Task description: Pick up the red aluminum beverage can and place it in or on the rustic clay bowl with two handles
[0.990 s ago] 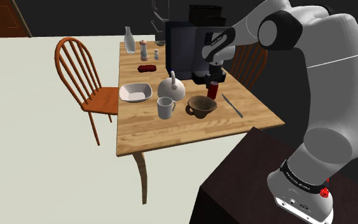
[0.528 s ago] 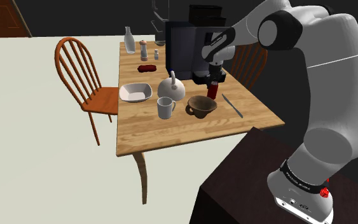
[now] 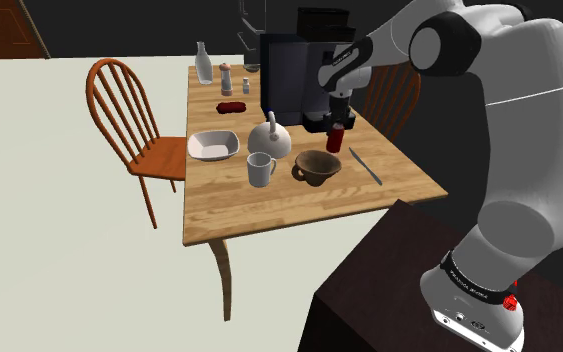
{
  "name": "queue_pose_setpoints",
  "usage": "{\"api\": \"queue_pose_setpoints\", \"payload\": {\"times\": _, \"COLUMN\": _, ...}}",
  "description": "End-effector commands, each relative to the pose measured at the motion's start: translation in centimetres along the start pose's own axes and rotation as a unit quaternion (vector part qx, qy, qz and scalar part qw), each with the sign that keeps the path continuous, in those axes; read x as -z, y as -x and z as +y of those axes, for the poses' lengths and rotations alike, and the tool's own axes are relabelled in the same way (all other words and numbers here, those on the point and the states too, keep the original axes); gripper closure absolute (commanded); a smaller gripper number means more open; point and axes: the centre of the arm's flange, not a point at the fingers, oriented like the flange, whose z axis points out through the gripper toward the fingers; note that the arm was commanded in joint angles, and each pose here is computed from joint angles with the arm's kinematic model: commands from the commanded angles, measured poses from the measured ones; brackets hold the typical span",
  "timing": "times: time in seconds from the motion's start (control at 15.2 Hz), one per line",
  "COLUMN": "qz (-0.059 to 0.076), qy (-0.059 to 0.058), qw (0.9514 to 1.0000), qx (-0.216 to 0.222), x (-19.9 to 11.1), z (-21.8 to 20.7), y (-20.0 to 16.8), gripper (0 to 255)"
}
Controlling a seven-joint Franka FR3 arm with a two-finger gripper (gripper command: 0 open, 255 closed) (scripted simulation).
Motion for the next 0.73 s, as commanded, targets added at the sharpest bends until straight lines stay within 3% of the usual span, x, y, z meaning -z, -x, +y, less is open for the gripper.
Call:
{"api": "queue_pose_setpoints", "payload": {"times": 0.0, "qz": 0.000, "qy": 0.000, "qw": 1.0000, "qx": 0.000, "x": 1.1, "z": 0.1, "y": 0.2, "gripper": 255}}
{"api": "queue_pose_setpoints", "payload": {"times": 0.66, "qz": 0.000, "qy": 0.000, "qw": 1.0000, "qx": 0.000, "x": 6.3, "z": 0.2, "y": 0.4, "gripper": 255}}
